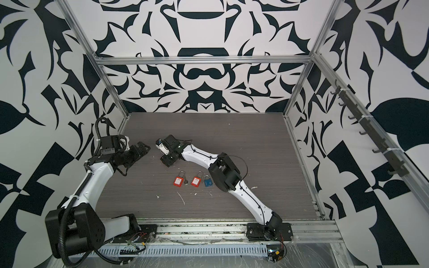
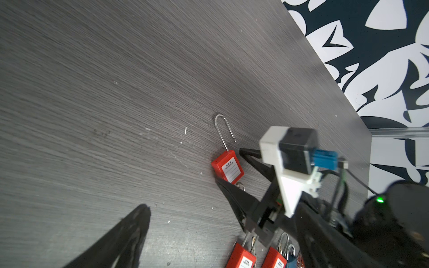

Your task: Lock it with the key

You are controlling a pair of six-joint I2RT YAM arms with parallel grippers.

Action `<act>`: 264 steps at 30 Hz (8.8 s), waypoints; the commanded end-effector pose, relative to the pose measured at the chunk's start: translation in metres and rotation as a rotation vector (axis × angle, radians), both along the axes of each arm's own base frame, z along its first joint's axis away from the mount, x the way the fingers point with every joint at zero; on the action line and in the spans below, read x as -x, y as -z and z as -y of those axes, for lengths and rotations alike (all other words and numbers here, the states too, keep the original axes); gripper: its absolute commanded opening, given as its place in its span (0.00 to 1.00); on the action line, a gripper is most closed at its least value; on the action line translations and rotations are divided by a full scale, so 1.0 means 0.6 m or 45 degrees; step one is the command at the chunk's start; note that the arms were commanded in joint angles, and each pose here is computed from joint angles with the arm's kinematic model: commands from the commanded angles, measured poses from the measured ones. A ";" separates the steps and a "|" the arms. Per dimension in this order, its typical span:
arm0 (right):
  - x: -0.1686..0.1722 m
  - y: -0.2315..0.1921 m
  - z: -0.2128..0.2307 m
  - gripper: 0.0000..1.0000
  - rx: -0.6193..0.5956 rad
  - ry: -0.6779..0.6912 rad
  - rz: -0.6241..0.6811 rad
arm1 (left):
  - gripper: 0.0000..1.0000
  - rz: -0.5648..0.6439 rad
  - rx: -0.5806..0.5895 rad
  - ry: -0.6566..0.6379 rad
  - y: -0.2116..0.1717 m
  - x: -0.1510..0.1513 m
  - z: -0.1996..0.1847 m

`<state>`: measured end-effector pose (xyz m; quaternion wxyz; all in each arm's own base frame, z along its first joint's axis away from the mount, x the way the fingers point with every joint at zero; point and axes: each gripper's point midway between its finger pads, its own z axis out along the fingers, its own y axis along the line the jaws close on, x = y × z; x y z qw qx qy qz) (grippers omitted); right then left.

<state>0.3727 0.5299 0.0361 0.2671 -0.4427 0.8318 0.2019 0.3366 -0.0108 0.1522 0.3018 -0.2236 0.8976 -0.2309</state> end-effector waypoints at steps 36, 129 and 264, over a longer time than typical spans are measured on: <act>0.031 -0.234 0.092 0.21 -0.296 -0.289 0.230 | 0.95 0.114 -0.035 0.193 -0.020 0.022 0.038; 0.243 -0.335 0.387 0.59 -0.248 -0.484 0.295 | 0.00 1.099 -0.135 1.951 -0.050 0.187 0.427; 0.268 -0.334 0.493 0.50 0.185 -0.579 0.321 | 0.00 1.338 -0.118 2.079 -0.125 0.238 0.459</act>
